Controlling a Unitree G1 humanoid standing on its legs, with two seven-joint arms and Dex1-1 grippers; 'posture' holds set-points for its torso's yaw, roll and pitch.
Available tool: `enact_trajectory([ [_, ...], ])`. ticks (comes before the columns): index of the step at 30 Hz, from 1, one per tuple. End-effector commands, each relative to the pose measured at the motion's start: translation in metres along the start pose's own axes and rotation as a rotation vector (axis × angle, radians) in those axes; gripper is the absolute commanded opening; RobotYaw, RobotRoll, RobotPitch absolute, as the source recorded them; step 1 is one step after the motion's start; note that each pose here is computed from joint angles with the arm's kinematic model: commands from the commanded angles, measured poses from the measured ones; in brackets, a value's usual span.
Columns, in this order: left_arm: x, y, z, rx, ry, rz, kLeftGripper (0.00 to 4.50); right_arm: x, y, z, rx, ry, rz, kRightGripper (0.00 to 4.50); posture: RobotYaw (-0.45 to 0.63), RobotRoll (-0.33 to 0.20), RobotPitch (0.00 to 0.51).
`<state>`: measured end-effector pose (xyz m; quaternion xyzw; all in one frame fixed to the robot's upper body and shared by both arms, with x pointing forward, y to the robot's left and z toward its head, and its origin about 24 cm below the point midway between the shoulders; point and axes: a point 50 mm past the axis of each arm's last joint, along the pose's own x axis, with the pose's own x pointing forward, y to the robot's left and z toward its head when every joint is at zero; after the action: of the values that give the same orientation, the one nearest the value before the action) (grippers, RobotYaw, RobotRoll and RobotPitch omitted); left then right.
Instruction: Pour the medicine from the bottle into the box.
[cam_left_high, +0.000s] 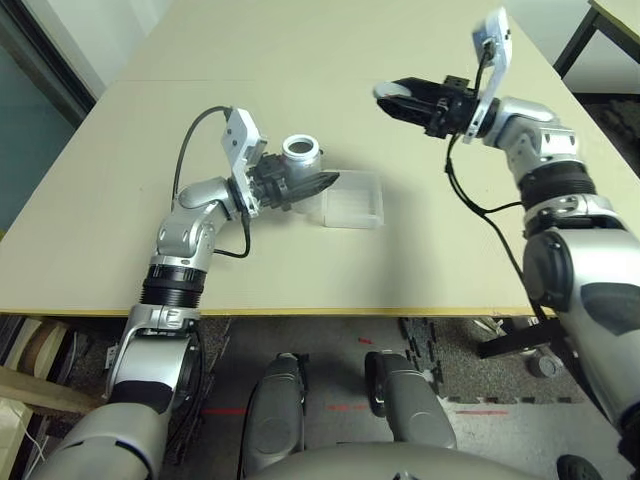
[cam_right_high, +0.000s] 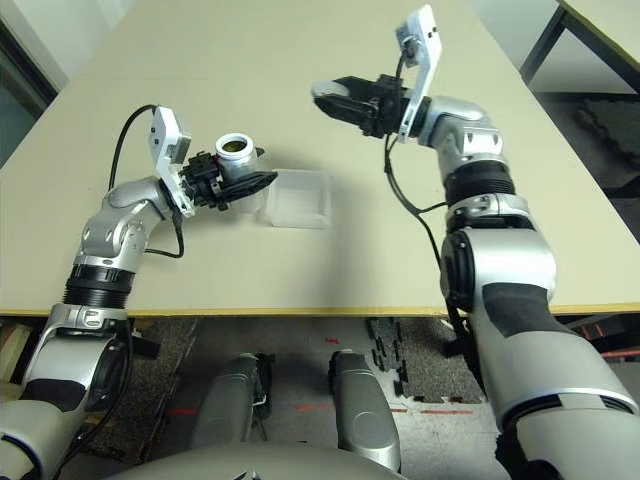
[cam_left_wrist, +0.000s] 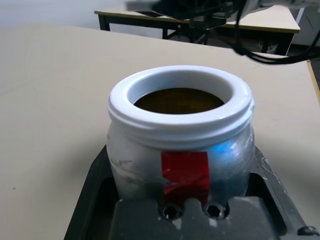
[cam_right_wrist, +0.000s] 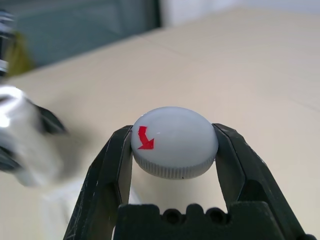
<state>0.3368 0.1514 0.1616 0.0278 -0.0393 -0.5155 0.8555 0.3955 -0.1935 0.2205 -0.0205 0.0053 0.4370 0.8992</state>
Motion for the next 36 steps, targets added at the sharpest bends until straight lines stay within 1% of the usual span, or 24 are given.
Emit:
enact_trajectory([
  [1,-0.003,0.006,0.000,-0.009,0.013,0.031,2.64,-0.018,-0.010,-0.005,-0.027,0.096,-0.097,2.59,-0.06,0.000,0.134],
  [8,-0.004,0.011,0.002,-0.005,0.012,0.051,2.64,-0.049,-0.022,-0.016,-0.025,0.226,-0.229,2.59,-0.06,0.000,0.142],
  [14,-0.006,0.012,0.001,-0.006,0.016,0.061,2.64,-0.068,-0.030,-0.022,-0.020,0.297,-0.309,2.59,-0.07,0.000,0.147],
  [16,-0.007,0.013,0.001,-0.006,0.017,0.064,2.64,-0.069,-0.030,-0.024,-0.018,0.308,-0.298,2.59,-0.07,0.000,0.148],
  [21,-0.006,0.014,0.001,-0.006,0.017,0.067,2.64,-0.061,-0.023,-0.028,-0.006,0.318,-0.234,2.59,-0.07,0.000,0.149],
  [32,-0.008,0.016,0.002,-0.002,0.032,0.082,2.64,-0.060,-0.024,-0.035,-0.006,0.346,-0.252,2.59,-0.06,0.000,0.147],
  [33,-0.009,0.017,0.002,-0.002,0.035,0.085,2.64,-0.059,-0.024,-0.036,-0.006,0.346,-0.251,3.31,-0.06,0.000,0.147],
  [34,-0.009,0.018,0.002,-0.002,0.037,0.088,2.64,-0.059,-0.023,-0.036,-0.007,0.345,-0.251,3.56,-0.06,0.000,0.147],
  [36,-0.009,0.019,0.002,-0.002,0.042,0.093,2.64,-0.059,-0.024,-0.036,-0.007,0.343,-0.253,4.25,-0.07,0.000,0.146],
])
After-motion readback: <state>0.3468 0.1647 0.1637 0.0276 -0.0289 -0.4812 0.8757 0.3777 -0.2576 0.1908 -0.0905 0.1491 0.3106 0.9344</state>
